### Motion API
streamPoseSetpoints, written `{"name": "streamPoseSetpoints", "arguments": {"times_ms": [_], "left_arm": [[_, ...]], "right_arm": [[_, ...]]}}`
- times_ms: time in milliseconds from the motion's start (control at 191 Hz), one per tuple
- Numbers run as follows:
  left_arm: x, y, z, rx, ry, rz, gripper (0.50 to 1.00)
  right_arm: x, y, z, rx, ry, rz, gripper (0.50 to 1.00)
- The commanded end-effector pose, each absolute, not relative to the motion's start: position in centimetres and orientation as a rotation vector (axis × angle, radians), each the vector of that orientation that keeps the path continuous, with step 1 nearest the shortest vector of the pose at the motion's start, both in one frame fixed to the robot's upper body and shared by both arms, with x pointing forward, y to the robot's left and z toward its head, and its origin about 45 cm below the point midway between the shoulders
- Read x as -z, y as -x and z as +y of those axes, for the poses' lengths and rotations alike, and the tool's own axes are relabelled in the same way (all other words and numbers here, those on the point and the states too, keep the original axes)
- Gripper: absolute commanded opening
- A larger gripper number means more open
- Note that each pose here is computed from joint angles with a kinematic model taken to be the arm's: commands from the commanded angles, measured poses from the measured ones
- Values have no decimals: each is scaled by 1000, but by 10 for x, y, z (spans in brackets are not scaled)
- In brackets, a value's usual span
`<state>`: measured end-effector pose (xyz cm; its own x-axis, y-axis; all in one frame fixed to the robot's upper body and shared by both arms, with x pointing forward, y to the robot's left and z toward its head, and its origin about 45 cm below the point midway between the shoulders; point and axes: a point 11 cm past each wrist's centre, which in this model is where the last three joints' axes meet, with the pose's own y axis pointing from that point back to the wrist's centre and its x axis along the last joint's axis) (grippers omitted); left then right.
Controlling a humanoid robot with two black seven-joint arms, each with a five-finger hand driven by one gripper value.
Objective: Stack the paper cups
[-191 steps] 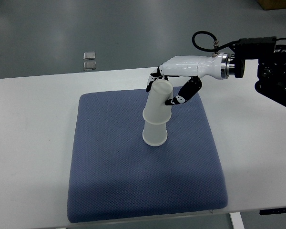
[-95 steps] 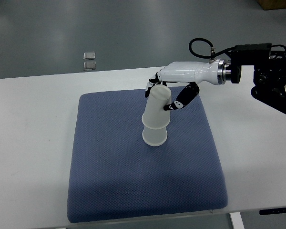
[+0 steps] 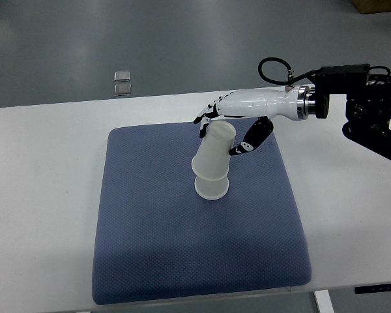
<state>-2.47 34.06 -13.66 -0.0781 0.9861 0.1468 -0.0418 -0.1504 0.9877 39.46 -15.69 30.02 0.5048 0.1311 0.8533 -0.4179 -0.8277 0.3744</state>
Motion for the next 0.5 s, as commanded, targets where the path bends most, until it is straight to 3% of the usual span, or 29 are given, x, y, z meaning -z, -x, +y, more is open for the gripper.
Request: {"name": "streamPoseSetpoints", "arguments": {"times_ms": [0,325,492], "left_arm": [[137,24,341,-1396,-1246,1153,1000],[137,25,341,-1396,-1246,1153,1000],[137,25,341,-1397,-1245,1154,1000]], "right_arm": [[-300,-394,-157,-1310,-2203,-233,897],[-305,-400,-160,-1287,-2229,-291,899],[-308,-421,-176,-1105,-2368,-560,899]]}}
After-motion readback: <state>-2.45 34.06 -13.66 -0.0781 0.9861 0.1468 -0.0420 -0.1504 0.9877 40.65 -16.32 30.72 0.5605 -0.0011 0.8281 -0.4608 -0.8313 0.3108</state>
